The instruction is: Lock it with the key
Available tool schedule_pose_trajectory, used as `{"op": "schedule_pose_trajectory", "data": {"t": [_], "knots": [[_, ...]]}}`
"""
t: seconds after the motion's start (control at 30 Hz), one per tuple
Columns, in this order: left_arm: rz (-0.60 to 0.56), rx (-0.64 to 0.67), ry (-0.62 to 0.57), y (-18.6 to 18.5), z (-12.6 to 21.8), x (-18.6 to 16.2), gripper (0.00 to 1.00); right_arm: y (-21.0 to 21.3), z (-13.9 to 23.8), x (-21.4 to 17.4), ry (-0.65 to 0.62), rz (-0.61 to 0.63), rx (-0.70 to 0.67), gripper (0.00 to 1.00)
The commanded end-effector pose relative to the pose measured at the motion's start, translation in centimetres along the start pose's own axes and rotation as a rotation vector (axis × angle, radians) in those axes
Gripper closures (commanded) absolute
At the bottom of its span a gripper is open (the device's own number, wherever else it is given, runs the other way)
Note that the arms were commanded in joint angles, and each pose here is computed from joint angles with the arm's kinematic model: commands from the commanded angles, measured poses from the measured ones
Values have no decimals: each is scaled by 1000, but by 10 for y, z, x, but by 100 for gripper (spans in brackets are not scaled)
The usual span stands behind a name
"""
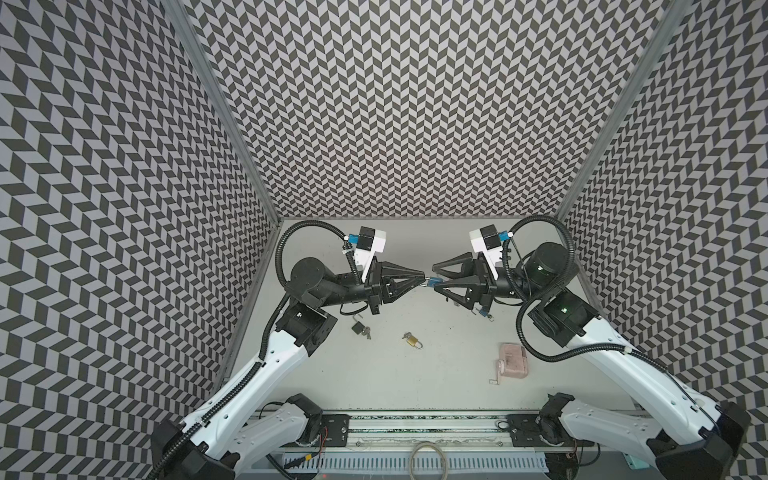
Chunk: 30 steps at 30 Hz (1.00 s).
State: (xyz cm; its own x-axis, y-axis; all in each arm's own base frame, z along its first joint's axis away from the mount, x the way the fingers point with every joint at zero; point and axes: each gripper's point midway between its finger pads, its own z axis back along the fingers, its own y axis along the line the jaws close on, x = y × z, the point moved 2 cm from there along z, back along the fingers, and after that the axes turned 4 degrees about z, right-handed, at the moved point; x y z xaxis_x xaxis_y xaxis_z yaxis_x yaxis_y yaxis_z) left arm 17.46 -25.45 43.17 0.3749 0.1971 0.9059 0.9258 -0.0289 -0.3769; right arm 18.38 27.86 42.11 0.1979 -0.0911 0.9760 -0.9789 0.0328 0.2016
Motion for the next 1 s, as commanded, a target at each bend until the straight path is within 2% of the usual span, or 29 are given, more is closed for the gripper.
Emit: {"op": "schedule_pose_trajectory", "data": {"t": [0.0,0.13,0.23,0.37,0.57,0.7,0.77,0.83,0.97], "knots": [[-26,-15,-26,-6,0,6,100,6,-1,8,-26,48,16,44],[-24,-13,-27,-5,0,6,100,5,-3,9,-25,48,22,43],[-23,-14,-25,-4,-1,6,100,6,-5,8,-20,48,27,47],[-21,-12,-25,-3,-1,6,100,6,-6,7,-15,49,33,47],[-22,-9,-24,-3,-1,5,100,9,-4,11,-33,62,28,60],[-25,-6,-26,-4,0,6,100,10,-3,10,-34,61,27,60],[-24,-5,-26,-4,0,5,100,10,-3,9,-33,58,28,52],[-27,-3,-28,-4,0,5,100,10,-3,9,-30,53,28,49],[-28,-2,-30,-5,1,6,100,9,-3,8,-29,51,21,53]]}}
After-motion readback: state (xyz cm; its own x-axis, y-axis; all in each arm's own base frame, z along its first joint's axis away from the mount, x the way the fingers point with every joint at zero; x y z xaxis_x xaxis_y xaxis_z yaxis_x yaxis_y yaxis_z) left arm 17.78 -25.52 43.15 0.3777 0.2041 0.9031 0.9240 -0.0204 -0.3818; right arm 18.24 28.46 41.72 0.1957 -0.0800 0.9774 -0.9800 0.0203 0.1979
